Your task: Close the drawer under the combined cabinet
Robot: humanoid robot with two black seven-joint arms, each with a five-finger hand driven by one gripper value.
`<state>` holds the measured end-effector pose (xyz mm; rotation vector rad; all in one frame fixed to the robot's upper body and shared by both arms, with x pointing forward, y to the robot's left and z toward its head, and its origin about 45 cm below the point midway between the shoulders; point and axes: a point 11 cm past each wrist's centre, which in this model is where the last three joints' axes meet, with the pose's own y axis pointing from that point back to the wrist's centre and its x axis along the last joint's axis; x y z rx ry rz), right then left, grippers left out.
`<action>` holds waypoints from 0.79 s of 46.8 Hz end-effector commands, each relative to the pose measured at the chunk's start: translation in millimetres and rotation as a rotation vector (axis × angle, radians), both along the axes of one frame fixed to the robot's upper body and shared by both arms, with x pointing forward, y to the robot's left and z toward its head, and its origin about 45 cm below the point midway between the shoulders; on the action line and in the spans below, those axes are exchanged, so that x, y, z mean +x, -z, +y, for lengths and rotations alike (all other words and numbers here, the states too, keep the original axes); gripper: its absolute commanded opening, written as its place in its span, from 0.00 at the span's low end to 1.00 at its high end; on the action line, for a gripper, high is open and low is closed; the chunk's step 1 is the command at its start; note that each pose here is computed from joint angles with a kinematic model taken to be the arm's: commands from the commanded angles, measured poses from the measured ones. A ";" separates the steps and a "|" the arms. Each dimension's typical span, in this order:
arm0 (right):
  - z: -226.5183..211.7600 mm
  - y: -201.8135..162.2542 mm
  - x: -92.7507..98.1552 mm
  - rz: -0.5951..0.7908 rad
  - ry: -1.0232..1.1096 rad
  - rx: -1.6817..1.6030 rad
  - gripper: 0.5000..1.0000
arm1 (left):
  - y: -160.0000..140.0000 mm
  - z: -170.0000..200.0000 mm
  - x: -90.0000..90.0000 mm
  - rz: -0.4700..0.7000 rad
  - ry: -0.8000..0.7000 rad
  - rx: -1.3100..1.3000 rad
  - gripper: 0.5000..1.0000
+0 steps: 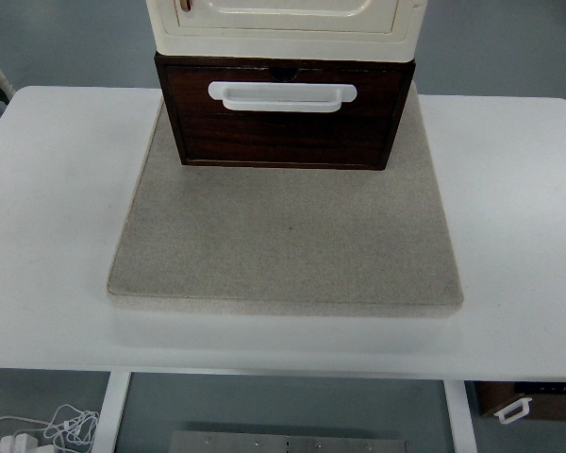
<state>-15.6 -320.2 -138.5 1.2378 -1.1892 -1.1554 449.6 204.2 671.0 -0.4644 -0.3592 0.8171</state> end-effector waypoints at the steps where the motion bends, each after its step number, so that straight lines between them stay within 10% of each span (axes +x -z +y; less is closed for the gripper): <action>1: 0.1 0.0 -0.1 0.000 0.000 0.001 0.90 | -5.7 26.2 3.9 0.008 -0.069 -0.042 1.00; 37: 0.0 0.0 0.0 0.000 0.002 0.000 0.90 | 108.6 216.0 70.0 0.439 -0.507 -0.422 1.00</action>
